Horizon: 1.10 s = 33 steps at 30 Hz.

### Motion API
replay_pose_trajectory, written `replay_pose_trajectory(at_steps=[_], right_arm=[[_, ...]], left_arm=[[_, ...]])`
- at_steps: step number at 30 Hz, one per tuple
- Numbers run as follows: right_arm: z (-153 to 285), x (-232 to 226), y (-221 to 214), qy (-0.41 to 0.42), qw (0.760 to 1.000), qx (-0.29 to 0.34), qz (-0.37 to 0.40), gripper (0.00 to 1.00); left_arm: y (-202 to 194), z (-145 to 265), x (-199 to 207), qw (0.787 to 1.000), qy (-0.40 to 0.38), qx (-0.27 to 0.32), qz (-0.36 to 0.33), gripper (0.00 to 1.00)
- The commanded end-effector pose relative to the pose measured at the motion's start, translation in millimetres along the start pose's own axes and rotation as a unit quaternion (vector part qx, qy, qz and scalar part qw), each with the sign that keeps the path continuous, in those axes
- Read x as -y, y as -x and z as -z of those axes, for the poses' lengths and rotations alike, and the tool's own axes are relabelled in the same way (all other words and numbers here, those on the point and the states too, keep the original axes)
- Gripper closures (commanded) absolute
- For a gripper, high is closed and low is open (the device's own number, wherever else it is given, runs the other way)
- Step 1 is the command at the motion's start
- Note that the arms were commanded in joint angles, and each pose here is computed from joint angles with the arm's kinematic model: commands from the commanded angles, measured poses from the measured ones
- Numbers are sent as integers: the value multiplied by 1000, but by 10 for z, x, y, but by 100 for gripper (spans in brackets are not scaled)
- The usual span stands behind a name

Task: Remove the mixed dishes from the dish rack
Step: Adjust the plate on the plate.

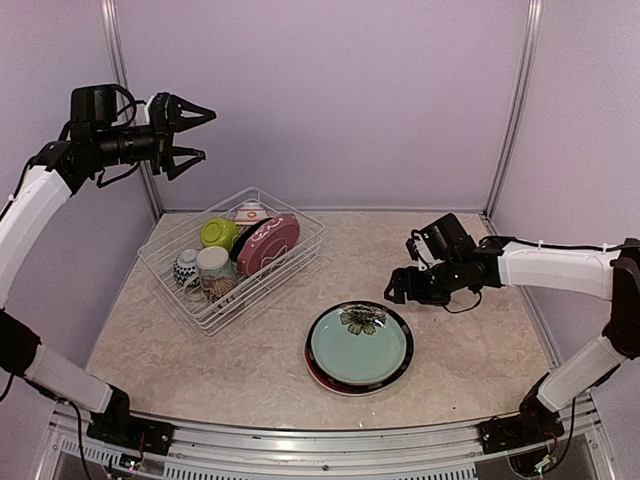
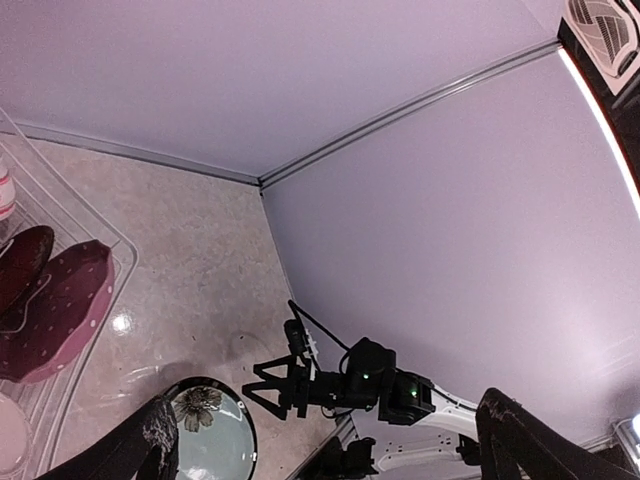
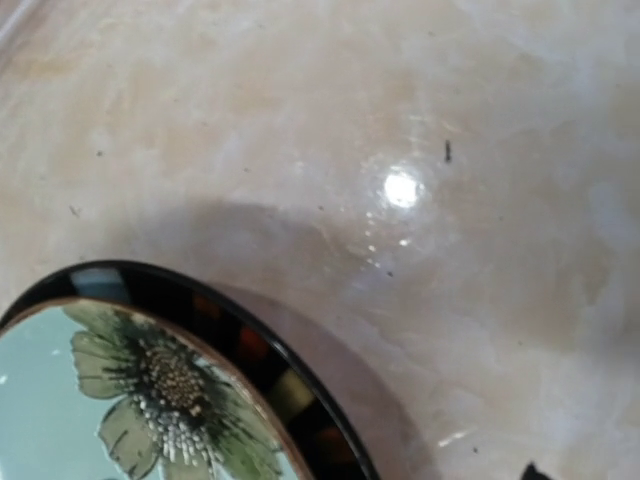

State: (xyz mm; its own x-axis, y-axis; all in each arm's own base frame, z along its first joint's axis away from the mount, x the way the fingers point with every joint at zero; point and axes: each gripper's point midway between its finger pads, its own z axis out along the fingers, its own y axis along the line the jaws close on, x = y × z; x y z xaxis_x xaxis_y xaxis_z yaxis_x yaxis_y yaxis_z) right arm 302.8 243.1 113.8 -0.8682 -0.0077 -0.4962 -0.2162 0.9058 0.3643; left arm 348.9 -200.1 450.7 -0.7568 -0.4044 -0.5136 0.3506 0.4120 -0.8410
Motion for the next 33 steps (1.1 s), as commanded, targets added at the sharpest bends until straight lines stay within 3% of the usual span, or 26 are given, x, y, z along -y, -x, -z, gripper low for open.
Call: replay_pose_trajectory(at_steps=[1,5,10,19,25,33], right_arm=[[5,20,-101,-17,1000,0,-4,17],[-63,-128,-237,-2,1000,-4,-8,19],[-221,-211,-456,7,1000,-26,-4,29],[-222,-472,-456,39,999,-22,23,26],[-40,-260,-382,6,1000,10,20,12],[-256,-165,-548,3,1000,-14,16,12]], left_arm=[[-5,208,-223,995,61,28,-68,1],[-65,216,-368,992,86,22,-92,1],[-203,129,-634,989,104,-6,-104,1],[-484,-202,-925,981,142,-67,-110,1],[-668,-363,-980,971,180,-91,-131,1],[-840,-563,-1080,955,217,-123,-158,1]])
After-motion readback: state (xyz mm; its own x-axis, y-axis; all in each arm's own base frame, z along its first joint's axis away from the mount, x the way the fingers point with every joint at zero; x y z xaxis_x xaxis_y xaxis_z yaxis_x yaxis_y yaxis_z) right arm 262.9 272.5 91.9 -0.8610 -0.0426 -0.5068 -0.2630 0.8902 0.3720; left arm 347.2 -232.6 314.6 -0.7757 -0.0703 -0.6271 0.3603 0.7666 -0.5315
